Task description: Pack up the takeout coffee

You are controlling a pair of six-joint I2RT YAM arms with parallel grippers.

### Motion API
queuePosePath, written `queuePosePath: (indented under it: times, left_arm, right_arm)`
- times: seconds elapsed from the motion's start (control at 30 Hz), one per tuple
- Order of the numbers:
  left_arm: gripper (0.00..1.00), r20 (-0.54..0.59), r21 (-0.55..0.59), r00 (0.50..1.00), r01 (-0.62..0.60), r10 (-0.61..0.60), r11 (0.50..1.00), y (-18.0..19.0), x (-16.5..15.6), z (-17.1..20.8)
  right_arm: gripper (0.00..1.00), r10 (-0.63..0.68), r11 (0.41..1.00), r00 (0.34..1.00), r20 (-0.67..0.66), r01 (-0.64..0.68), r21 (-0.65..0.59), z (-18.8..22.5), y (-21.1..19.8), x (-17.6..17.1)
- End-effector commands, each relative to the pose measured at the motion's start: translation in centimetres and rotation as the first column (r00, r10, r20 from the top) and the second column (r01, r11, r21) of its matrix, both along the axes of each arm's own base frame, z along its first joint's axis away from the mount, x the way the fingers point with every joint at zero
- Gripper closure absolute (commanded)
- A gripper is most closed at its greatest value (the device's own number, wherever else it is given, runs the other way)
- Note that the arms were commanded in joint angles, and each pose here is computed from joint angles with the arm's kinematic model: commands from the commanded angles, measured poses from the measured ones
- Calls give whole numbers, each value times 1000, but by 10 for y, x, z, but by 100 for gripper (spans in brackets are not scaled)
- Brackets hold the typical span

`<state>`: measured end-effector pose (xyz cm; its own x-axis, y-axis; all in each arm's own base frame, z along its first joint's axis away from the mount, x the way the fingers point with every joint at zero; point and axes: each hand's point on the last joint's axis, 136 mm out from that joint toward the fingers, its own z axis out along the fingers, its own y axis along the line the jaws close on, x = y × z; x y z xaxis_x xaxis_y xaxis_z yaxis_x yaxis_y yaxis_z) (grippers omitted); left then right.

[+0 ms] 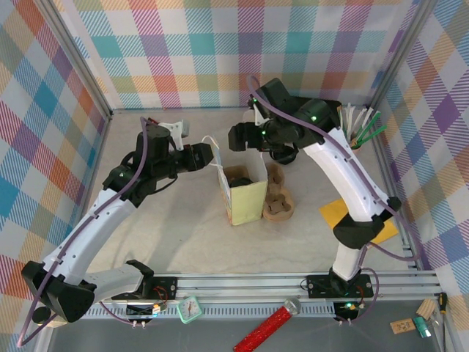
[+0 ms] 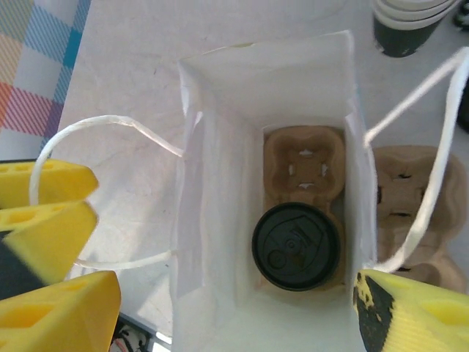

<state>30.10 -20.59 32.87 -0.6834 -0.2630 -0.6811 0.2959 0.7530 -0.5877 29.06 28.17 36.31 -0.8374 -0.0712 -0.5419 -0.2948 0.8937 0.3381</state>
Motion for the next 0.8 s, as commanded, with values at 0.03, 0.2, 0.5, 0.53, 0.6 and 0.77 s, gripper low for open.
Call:
queuePosePath:
  times: [0.03,0.2,0.5,0.53,0.6,0.77]
  left_arm:
    - [34,77,-19,997,1,0,1000,5,-10,36]
    - [1,94,-26,996,-1,3,1000,7,-13,52]
    - [0,143,6,989,-21,20,1000,14,-11,88]
    - [0,143,7,990,-22,20,1000,13,-10,91]
    - [0,135,16,990,-38,36,999,14,-5,95]
    - [0,81,85,995,-58,51,995,12,10,91]
  right_arm:
    - [17,-88,996,990,110,89,-6,15,-30,9]
    - [13,-195,981,972,133,195,12,14,-68,15]
    - [2,-389,921,913,122,389,28,-3,-159,26]
    - [0,-412,911,903,119,412,20,-7,-170,27]
    - [1,-457,888,883,108,459,4,-17,-192,32]
    - [8,-580,808,811,70,584,-73,-48,-255,42]
